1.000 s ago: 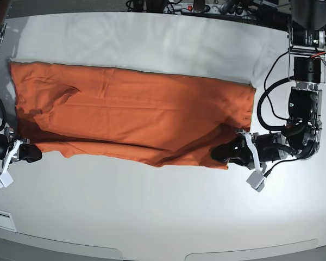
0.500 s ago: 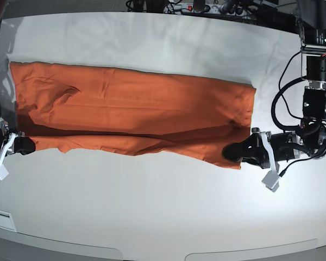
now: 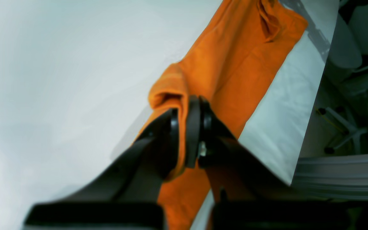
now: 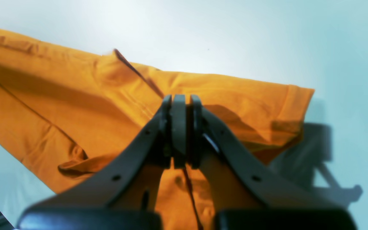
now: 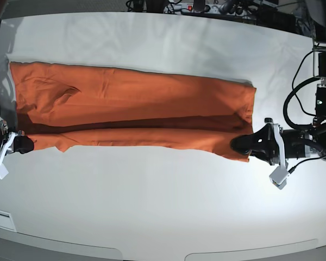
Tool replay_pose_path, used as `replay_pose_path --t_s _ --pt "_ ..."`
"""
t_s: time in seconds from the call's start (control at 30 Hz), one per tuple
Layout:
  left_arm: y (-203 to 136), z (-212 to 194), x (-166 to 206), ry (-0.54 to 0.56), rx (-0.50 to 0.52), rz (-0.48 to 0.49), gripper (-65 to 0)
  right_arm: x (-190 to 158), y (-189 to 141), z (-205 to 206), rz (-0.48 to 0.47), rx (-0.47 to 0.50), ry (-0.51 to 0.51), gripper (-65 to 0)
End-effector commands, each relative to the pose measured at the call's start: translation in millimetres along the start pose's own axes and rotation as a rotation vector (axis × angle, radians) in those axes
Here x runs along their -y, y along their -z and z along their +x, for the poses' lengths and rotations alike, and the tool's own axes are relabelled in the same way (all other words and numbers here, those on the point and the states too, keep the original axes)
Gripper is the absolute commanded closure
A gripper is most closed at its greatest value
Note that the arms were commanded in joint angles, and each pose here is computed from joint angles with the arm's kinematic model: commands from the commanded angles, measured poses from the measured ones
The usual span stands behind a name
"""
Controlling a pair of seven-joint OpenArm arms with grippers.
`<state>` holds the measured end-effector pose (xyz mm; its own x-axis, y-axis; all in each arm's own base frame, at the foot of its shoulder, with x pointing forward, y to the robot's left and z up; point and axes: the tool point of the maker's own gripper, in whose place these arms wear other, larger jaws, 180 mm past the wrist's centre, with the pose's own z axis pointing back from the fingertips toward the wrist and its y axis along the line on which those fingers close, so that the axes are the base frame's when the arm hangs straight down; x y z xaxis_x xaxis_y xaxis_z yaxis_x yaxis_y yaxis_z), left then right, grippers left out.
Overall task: Fold the T-shirt properly
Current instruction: 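Lay the folded edge down with both grippers and open them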
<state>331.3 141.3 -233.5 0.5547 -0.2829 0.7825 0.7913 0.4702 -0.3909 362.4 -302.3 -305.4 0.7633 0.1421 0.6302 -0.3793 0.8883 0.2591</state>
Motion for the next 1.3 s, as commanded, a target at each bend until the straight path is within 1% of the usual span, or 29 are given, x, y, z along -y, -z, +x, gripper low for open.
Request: replay_pose_path --t_s 0.0,0.23,0.4,0.63,0.83,1.1,1.27 --pt "-8 12 2 0.034 0.024 0.001 0.0 5 -15 21 -0.021 0.056 -0.03 0.0" --pt "0 -20 7 -0.033 -0.017 -0.021 0.0 5 -15 20 -0.021 0.052 -0.03 0.0" --pt "2 -32 9 -0.048 -0.05 -0.029 0.0 5 -15 16 -0.021 0.029 -0.03 0.0" --pt "0 -26 18 0.006 -0.066 -0.034 0.0 6 -14 4 -0.018 -0.017 -0.022 0.0" --pt "-6 -21 25 0.061 -0.087 -0.023 0.0 -8 -17 2 0.06 -0.026 0.003 0.0" --pt "-18 -24 20 0.065 -0.115 0.007 0.0 -6 -21 0 0.055 -0.04 0.002 0.0" --pt "-18 -25 19 0.065 -0.116 0.008 0.0 -7 -19 0 0.061 -0.039 0.004 0.0"
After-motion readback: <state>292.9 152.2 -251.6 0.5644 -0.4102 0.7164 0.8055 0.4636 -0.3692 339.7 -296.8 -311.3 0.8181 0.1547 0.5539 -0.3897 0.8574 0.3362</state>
